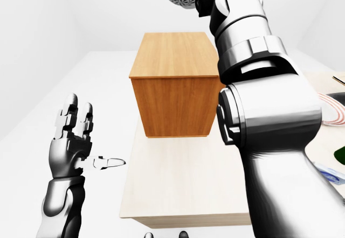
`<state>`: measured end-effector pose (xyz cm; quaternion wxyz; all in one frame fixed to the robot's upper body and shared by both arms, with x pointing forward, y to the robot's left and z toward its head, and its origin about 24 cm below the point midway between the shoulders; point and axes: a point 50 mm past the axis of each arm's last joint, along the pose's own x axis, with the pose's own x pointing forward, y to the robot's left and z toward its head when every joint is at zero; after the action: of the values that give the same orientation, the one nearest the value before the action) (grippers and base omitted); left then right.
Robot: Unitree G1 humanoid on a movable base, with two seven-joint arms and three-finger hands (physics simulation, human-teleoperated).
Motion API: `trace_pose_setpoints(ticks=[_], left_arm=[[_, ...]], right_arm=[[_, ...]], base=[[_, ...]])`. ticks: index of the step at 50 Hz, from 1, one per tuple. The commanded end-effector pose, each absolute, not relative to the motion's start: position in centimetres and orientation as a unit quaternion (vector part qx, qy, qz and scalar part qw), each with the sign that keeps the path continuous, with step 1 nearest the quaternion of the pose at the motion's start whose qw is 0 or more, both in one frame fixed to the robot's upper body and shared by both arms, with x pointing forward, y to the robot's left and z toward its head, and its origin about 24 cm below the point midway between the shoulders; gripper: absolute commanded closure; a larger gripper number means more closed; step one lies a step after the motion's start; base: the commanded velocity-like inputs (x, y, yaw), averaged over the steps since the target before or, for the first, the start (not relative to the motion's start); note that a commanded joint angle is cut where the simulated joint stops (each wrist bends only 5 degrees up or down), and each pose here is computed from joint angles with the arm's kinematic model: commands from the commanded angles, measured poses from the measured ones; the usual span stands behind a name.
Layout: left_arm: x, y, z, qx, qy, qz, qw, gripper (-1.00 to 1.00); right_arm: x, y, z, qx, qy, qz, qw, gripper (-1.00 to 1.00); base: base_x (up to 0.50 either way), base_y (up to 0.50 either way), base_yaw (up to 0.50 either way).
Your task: Put the bowl on the top of the cabinet.
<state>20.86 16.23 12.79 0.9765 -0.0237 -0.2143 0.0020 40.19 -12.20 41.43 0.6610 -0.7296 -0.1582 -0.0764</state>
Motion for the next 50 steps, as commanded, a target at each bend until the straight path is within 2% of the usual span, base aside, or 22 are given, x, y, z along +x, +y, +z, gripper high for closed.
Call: trace_pose_setpoints(ticks=[1,24,50], left_arm=[[20.9,16.3,12.8,-0.024,-0.215,0.004,0.976,-1.00],[20.9,16.2,12.9,-0.023,-0.216,0.001,0.976,-1.00],[21.0,16.4,13.0,-0.024,-0.220,0.006,0.975,-1.00]], right_arm=[[41.0,-12.7,39.3,-0.728,-0.153,-0.074,0.664,1.00],[42.1,-13.1,35.7,-0.733,-0.129,-0.053,0.666,1.00],[42.5,-13.0,34.0,-0.734,-0.119,-0.039,0.668,1.00]], base=[[0.00,0.00,0.00],[0.00,0.00,0.00],[0.00,0.00,0.00]])
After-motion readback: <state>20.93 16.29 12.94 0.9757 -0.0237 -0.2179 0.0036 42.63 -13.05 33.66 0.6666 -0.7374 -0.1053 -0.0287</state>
